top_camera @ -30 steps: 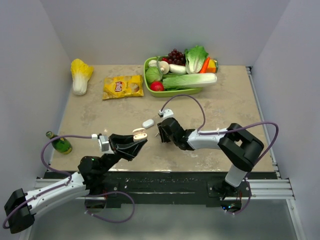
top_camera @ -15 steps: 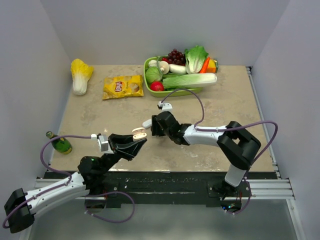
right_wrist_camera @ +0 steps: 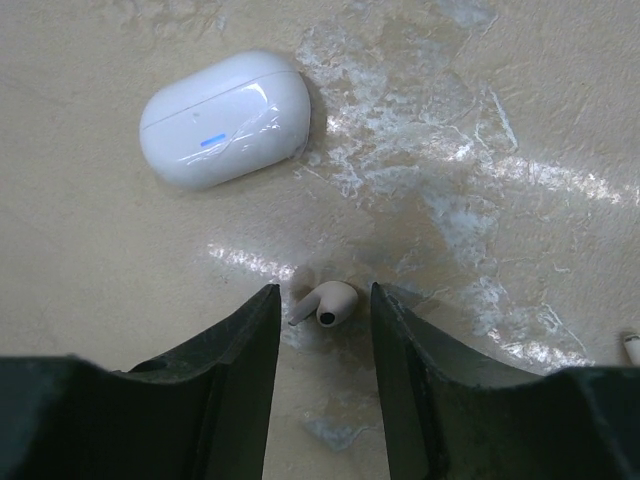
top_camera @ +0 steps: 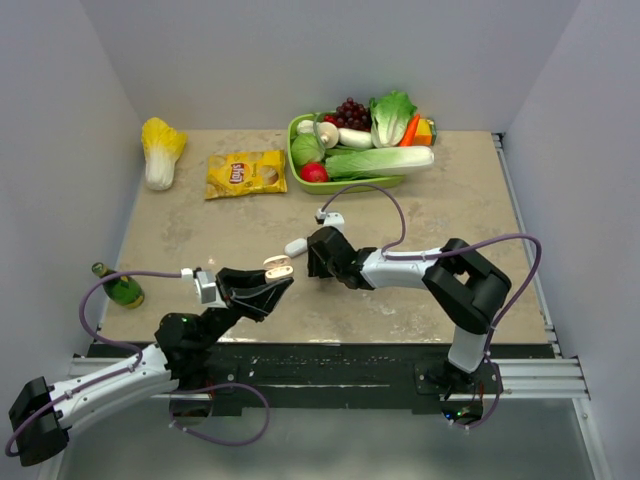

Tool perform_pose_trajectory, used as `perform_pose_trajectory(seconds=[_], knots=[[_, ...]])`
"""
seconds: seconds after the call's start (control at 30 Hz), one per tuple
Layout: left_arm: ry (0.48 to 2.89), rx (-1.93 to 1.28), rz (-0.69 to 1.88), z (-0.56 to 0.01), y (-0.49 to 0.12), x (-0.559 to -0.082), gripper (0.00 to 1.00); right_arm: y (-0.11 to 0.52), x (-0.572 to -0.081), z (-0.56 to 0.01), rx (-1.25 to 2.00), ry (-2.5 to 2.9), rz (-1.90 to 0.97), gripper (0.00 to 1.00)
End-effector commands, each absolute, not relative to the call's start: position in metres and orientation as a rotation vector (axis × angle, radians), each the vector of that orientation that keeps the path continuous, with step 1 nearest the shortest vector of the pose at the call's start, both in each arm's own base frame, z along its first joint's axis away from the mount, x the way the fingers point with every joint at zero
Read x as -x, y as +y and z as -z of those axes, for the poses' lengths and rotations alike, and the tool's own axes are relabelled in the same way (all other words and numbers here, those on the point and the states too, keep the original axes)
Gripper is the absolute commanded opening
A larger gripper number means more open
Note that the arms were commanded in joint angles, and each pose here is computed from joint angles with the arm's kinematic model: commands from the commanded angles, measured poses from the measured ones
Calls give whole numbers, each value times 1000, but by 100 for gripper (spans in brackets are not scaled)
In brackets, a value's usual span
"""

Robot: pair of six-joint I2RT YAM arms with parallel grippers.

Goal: Insert the wireless bluetooth earbuds into the charging case
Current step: Pick up the earbud from the center of the board.

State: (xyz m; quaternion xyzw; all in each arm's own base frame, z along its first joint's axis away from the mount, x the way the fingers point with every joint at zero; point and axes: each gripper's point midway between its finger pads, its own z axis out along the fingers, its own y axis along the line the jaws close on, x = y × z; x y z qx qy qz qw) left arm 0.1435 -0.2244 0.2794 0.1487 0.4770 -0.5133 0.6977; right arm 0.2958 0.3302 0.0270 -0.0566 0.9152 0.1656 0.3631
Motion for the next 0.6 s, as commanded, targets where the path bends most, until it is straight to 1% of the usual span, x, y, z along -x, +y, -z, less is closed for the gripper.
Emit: perform_pose_trajectory(seconds=[0.0, 0.13, 0.27, 0.57], knots=[[1190, -370, 1108, -211, -225, -144, 0, 329, -302, -27, 136, 2344, -404, 43], [1193, -370, 1108, -210, -225, -144, 0, 326, -301, -21, 166, 2353, -378, 38], [1191, -373, 1113, -211, -226, -144, 0, 320, -299, -15, 231, 2361, -332, 37], [1196, -379, 1116, -209, -227, -143, 0, 298, -298, -18, 356, 2332, -200, 44]])
